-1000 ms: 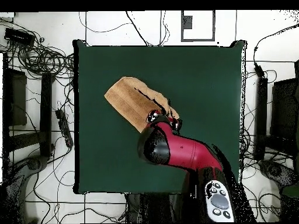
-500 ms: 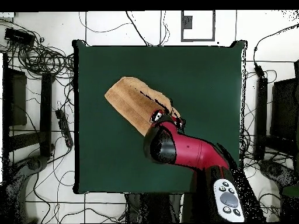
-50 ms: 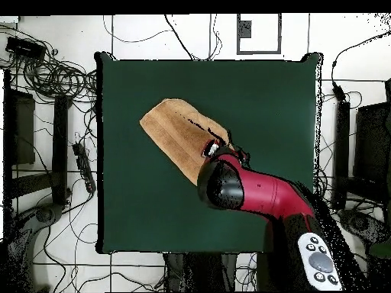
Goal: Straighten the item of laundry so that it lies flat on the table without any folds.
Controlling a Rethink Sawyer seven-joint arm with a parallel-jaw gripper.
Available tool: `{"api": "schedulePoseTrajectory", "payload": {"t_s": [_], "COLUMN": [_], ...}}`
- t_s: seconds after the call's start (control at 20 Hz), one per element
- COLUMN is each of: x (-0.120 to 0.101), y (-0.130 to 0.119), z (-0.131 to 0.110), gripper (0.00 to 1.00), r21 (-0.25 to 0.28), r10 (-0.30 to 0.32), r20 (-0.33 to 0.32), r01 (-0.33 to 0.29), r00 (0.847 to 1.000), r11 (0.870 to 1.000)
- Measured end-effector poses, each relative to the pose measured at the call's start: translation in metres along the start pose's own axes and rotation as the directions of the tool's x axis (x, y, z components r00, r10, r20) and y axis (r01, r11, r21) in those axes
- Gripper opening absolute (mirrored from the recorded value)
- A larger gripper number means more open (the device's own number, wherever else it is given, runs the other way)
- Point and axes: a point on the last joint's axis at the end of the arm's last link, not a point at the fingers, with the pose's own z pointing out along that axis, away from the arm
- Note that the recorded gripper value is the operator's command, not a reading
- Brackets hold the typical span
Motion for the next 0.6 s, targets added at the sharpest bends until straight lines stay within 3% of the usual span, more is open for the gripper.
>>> {"api": "schedulePoseTrajectory", "payload": {"t_s": [0.35, 0.6], "x": [-0.033, -0.055], "y": [0.003, 0.002], "z": [0.01, 0.036], "gripper": [0.0, 0.0], "r21": [-0.045, -0.074], "r10": [-0.006, -0.007], "r20": [-0.039, -0.064], "r01": [0.004, 0.003], "r00": [0.999, 0.998], "r11": [0.999, 0.997]}}
